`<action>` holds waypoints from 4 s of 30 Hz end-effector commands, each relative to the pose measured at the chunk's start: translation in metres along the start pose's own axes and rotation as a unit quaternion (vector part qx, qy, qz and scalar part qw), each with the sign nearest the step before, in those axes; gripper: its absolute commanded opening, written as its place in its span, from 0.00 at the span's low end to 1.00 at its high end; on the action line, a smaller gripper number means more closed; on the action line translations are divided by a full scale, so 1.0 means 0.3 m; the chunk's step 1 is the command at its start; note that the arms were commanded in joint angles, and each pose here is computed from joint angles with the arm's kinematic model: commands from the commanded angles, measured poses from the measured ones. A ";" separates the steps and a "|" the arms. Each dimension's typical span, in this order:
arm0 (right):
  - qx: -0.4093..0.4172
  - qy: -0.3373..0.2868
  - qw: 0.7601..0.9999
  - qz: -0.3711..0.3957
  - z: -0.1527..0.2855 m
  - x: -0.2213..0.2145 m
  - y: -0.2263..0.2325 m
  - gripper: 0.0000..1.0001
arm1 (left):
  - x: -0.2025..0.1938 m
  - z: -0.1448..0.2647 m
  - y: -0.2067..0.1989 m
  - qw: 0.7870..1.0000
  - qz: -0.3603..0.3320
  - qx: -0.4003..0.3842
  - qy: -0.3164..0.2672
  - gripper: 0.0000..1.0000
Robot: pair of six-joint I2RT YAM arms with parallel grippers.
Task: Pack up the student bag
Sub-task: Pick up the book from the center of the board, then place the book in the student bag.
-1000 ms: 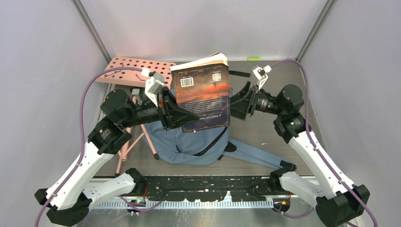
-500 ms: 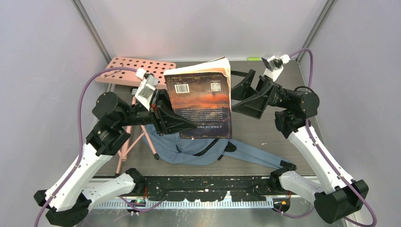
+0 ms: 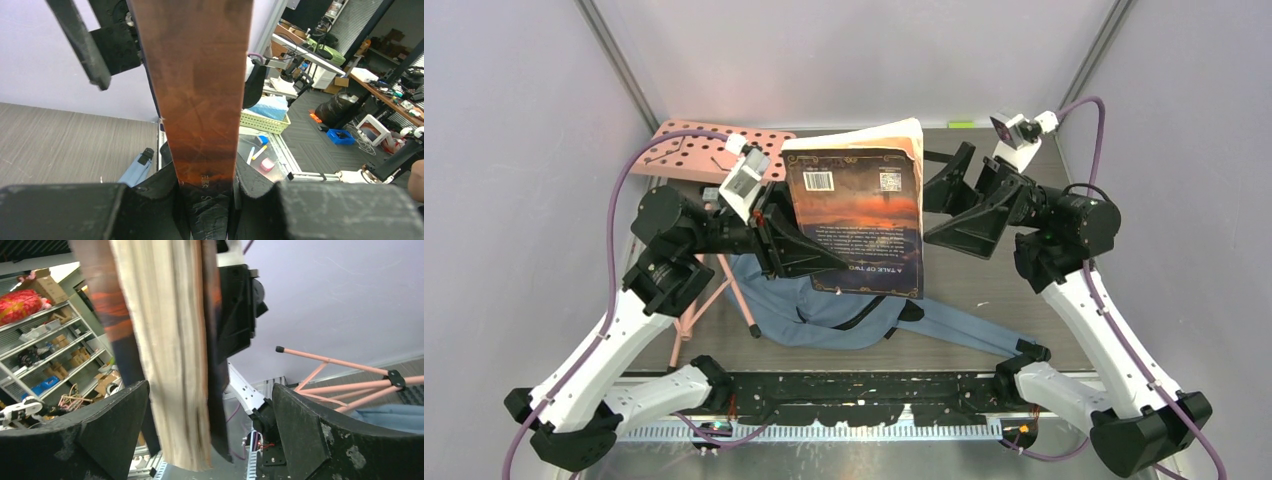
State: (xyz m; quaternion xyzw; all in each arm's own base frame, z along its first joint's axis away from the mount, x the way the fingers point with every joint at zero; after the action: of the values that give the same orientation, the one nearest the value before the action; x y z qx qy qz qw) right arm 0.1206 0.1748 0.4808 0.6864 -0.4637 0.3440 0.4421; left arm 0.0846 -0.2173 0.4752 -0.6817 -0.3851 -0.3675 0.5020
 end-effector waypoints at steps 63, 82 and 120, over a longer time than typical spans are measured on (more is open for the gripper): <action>-0.423 0.050 0.905 0.015 0.120 -0.110 -0.317 0.00 | -0.089 0.094 0.348 0.972 0.006 0.237 0.009 0.72; -0.770 0.111 0.627 -0.028 0.520 -0.230 -0.369 0.00 | -0.644 0.053 0.648 0.882 0.073 0.418 0.202 0.82; -0.750 0.112 0.651 -0.036 0.525 -0.279 -0.333 0.00 | -0.687 0.044 0.764 0.826 0.026 0.504 0.251 0.49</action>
State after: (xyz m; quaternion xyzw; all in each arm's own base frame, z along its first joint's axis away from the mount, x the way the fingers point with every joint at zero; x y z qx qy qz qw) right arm 0.1844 0.0679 0.2907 0.0542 -0.4169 -0.0469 0.9061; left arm 0.1936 -0.2815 0.1851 -0.2426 -0.3358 -0.2765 0.8672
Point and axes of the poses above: each gripper's point midway between its finger pads, its own z axis back along the fingers, its own y axis along the line the jaws close on, x = y × z, the point moved 6 cm from there along z, back along the fingers, and after that the axes turned 8 degrees about z, right-handed, at the moved point
